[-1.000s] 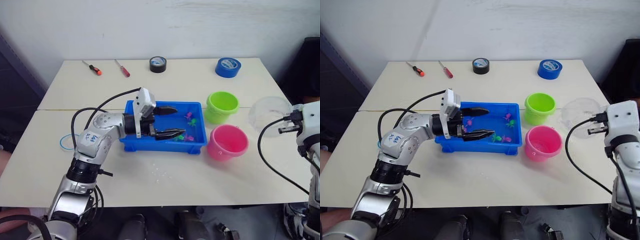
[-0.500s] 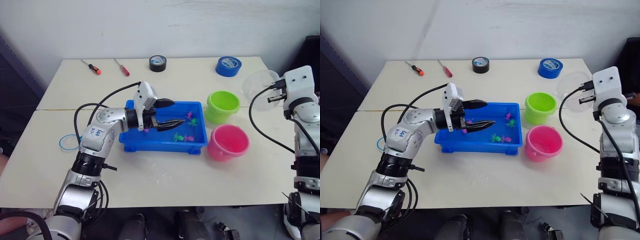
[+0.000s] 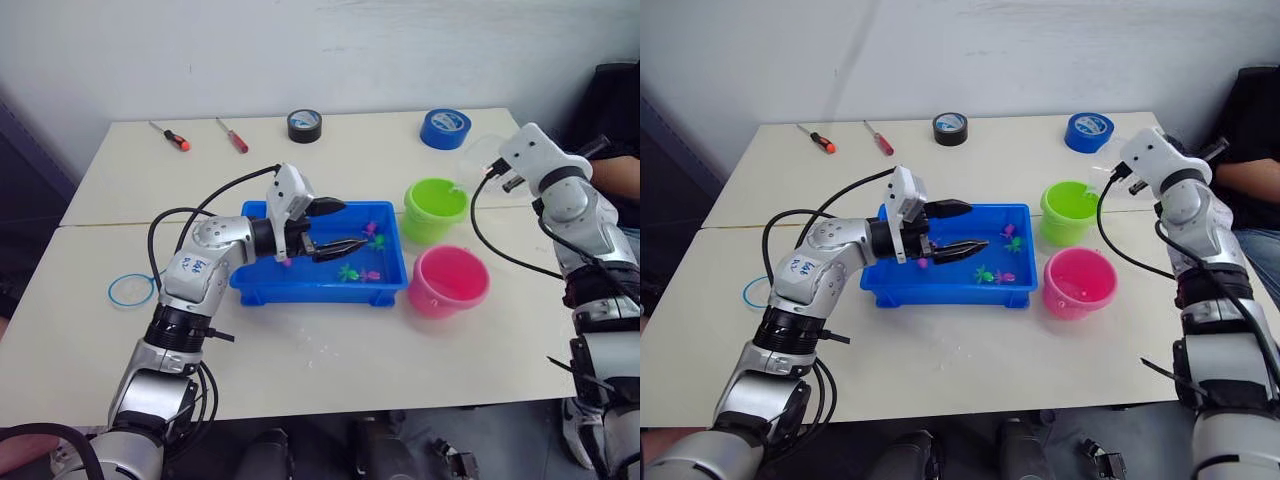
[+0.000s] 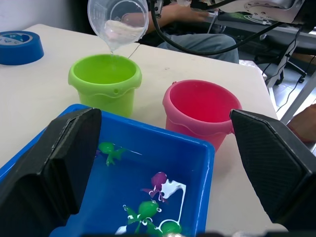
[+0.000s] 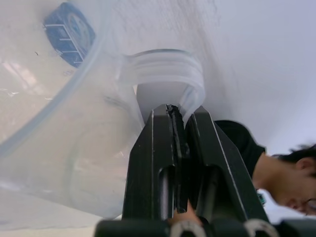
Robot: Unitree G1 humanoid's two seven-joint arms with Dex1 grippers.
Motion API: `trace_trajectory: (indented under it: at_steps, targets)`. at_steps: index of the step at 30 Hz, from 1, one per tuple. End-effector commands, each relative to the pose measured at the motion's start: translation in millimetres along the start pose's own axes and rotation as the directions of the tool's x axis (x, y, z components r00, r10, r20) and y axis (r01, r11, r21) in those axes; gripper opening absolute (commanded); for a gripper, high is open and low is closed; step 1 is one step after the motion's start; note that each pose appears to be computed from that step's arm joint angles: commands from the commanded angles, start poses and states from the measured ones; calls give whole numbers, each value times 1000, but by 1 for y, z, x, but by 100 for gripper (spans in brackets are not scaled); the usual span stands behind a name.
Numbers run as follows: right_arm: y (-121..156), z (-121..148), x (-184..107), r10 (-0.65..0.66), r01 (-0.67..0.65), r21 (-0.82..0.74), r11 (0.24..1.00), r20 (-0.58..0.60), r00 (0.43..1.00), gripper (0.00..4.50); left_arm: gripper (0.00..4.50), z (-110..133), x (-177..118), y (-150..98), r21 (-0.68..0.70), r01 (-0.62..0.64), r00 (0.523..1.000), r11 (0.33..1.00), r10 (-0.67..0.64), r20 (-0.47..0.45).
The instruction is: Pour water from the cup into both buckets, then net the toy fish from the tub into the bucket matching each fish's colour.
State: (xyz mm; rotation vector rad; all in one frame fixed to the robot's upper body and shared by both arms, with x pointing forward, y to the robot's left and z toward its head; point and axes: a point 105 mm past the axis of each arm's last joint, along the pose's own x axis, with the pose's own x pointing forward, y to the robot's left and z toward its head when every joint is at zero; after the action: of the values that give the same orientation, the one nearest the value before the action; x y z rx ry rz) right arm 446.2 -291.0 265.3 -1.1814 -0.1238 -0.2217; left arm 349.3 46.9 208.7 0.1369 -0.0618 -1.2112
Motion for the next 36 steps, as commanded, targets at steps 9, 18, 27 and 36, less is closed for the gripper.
trace_trajectory:
  at_steps: [9,18,27,36]
  targets:
    - [-19,44,2,-58,146,-373,916,237,970,4,450,11,-10,5,37,-38,999,999,37,27]
    - [-16,60,-2,-45,207,-466,860,335,941,4,450,12,-11,5,37,-44,999,998,42,32]
    - [-24,60,-8,-47,230,-486,843,361,931,4,450,14,-7,0,30,3,999,1000,-5,44]
    - [-45,-29,-34,-153,149,177,973,6,988,4,450,28,-12,-37,0,289,953,957,-287,101]
